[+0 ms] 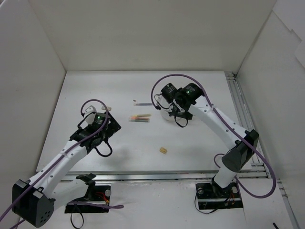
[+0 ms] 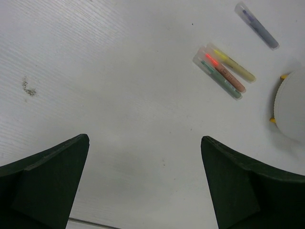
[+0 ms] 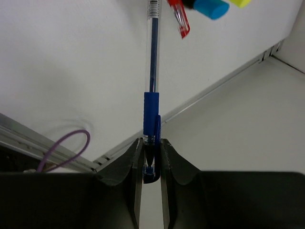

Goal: Sort the stationery into containers
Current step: Place the pen in the storage box.

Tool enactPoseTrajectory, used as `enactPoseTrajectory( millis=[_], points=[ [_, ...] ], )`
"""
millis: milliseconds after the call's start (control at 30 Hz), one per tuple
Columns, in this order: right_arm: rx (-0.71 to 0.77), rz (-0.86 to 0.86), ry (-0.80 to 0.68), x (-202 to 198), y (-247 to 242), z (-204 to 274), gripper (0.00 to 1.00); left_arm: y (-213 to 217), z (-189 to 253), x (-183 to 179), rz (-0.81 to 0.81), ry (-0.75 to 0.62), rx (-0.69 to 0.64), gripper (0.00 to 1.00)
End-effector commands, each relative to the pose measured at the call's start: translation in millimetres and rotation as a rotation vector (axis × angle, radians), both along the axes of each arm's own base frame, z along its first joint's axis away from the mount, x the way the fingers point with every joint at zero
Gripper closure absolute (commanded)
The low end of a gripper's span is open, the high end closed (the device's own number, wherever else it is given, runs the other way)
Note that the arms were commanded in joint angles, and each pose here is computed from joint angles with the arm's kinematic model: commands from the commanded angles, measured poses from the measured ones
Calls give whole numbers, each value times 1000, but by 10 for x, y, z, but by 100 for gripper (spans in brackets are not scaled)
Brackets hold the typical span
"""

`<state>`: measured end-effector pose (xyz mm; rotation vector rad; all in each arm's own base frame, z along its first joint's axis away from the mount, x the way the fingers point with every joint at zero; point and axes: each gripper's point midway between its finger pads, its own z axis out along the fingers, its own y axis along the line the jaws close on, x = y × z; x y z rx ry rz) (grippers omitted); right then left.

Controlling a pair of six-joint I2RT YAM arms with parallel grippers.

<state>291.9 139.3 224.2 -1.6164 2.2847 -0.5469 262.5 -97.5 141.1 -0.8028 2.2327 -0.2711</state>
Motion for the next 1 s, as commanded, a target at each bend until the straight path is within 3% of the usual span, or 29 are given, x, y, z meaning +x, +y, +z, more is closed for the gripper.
enactPoseTrajectory(
  millis=[0,133,267,500,967],
  points=[
    [-204,60,89,-37,-364,76,100,-64,24,96,-41,-28,-18,1],
    [-303,9,25,160,-482,164,100,-71,83,151,-59,-56,-16,1],
    [-267,39,-25,341,-342,278,100,-24,131,172,-46,-81,2,1],
    [-356,62,59,488,-278,56,100,24,103,181,-34,-71,19,1],
    [-324,129,140,456,-194,-174,100,31,36,237,-39,-66,8,1]
  ],
)
